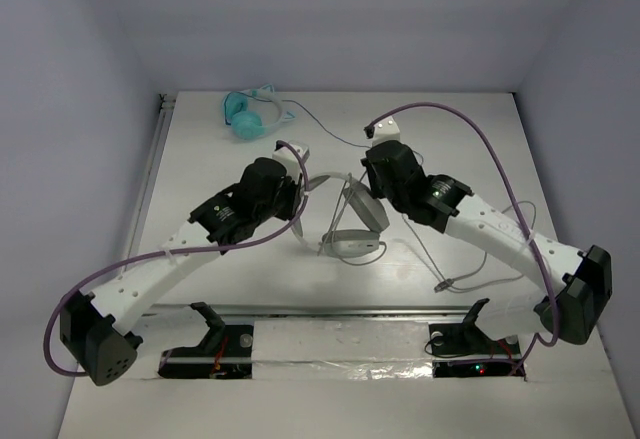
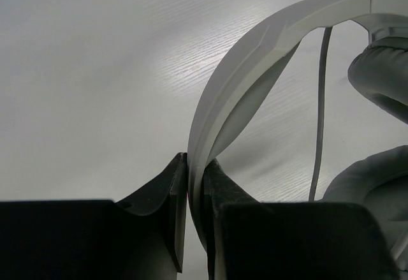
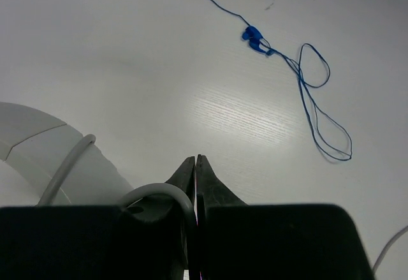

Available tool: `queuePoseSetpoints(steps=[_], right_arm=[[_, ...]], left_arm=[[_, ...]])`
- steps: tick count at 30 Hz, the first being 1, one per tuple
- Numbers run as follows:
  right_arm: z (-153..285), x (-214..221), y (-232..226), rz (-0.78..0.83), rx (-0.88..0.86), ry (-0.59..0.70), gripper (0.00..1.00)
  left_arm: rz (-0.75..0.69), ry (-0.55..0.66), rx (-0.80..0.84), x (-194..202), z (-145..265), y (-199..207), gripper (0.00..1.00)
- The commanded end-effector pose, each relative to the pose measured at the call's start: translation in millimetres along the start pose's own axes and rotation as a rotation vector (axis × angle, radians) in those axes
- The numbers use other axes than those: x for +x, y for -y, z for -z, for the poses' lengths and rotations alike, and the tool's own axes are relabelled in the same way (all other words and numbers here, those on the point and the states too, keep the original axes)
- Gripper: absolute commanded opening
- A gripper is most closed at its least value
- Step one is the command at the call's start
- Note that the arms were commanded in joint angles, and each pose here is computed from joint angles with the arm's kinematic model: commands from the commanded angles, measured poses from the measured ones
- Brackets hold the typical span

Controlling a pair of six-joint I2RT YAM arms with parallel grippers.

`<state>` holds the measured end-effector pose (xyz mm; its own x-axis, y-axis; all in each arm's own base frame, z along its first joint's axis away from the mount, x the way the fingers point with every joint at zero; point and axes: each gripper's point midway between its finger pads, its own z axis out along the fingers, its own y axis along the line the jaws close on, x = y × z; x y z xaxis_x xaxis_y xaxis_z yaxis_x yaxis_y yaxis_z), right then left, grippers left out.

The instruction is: Wrap the headphones

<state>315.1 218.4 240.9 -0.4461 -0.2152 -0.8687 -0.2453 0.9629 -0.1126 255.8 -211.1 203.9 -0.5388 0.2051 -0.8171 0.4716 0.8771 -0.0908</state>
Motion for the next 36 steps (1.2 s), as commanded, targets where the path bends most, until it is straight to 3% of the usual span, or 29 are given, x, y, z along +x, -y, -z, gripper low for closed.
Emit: queuePoseSetpoints(steps=[1, 6, 10, 18, 26, 36], right_arm=[[-10, -33, 14, -0.083, 0.035, 0.113, 0.09], [-20, -22, 6, -0.133, -0.033, 0.104, 0.16], [-17, -18, -8, -0.208, -0.205, 0.116, 0.23], [6, -29, -26, -0.318, -0.501, 0.255, 0.24], [23, -12, -56, -0.356, -0.752, 0.335, 0.28], [-4, 49, -71, -0.418, -0.782, 0.198, 0.34]], left_arm=[[-0.033, 0.006, 0.108, -3, 18, 16, 0.0], [-0.01, 0.073, 0.222, -24, 34, 35, 0.0], [0.013, 0.14, 0.296, -50, 53, 42, 0.0], [0.034, 0.222, 0.371, -87, 79, 49, 0.0], [0.07, 0.333, 0.379, -130, 108, 48, 0.0], [0.098, 0.462, 0.332, -193, 141, 38, 0.0]])
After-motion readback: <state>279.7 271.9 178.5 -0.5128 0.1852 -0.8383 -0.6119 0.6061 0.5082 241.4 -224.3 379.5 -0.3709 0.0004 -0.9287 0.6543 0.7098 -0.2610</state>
